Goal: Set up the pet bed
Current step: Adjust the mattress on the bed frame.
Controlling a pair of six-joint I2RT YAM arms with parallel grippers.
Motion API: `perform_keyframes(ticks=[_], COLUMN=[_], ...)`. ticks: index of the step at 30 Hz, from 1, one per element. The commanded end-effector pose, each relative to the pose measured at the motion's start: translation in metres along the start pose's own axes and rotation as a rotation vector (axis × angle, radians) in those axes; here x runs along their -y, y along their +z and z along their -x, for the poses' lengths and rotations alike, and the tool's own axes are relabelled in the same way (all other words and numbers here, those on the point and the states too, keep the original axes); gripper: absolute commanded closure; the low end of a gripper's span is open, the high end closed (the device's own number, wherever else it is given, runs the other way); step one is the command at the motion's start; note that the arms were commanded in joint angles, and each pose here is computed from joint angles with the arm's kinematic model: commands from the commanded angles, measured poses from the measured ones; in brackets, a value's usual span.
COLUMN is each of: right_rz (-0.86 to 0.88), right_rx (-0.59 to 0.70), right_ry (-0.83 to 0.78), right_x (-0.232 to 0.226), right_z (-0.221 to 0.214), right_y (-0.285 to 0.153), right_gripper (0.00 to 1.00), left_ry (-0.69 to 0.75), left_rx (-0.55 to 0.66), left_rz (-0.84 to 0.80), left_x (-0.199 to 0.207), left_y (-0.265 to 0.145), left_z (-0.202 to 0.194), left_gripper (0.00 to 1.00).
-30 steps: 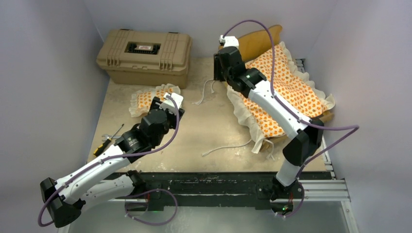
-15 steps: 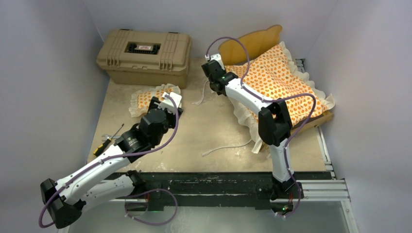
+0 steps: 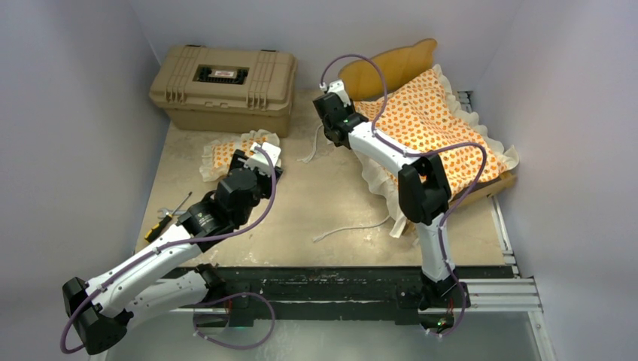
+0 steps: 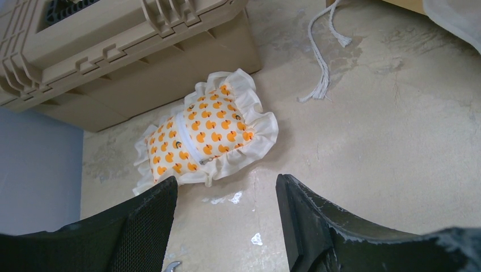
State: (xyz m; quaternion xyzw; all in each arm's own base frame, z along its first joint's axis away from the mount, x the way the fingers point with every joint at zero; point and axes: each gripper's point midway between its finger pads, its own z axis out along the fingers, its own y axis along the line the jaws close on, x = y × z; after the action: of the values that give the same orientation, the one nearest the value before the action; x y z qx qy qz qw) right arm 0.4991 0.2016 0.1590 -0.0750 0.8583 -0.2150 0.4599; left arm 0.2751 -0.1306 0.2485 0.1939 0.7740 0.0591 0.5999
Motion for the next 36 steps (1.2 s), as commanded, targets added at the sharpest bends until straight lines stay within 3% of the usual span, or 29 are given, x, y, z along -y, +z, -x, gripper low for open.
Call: perform_keyframes(ticks=[1,6,8,10,17,22,25,30,36], right_rz=[-0.045,-0.033,-0.045,-0.048,0.134,0.321,0.329,0.418,0.397], right_rx=[0.01,-0.007,-0.003,0.01,0.119,0.137,0.132,0.126,0.122], right_ry=[-0.012,-0.027,-0.021,-0.008,0.099,0.197,0.206,0.176,0.126], right_x=[0.003,-0.001,0.003,0.011,0.035,0.044,0.049,0.036,0.024], right_z=[-0.002,-0.008,-0.006,0.002,0.055,0.058,0.051,0.047,0.044], right_y=[0.013,0.017,0.016,0.009,-0.038,-0.049,-0.051,-0.06,-0.049], right_gripper=[0.67,0.73,0.92,1.0,1.0,1.0,0.72,0.5,0.5], left_ry=[-0.029,-0.028,-0.028,-0.027,-0.024,-0.025,-0.026,-0.025,-0.022], left_rx=[0.029,0.026,0.026,0.025,0.022,0.021,0.022,0.02,0.015], left_rz=[0.007,0.0,0.001,-0.001,-0.008,-0.008,-0.006,-0.013,-0.011], left_x=[-0.003,-0.001,-0.001,-0.001,0.001,0.001,0.0,0.002,0.002], left_y=[-0.001,0.0,0.001,0.001,0.002,0.002,0.001,0.002,0.004], left_z=[0.006,0.006,0.006,0.005,0.005,0.005,0.005,0.004,0.004], left_gripper=[0.36,0.36,0.36,0.36,0.36,0.36,0.36,0.36,0.36])
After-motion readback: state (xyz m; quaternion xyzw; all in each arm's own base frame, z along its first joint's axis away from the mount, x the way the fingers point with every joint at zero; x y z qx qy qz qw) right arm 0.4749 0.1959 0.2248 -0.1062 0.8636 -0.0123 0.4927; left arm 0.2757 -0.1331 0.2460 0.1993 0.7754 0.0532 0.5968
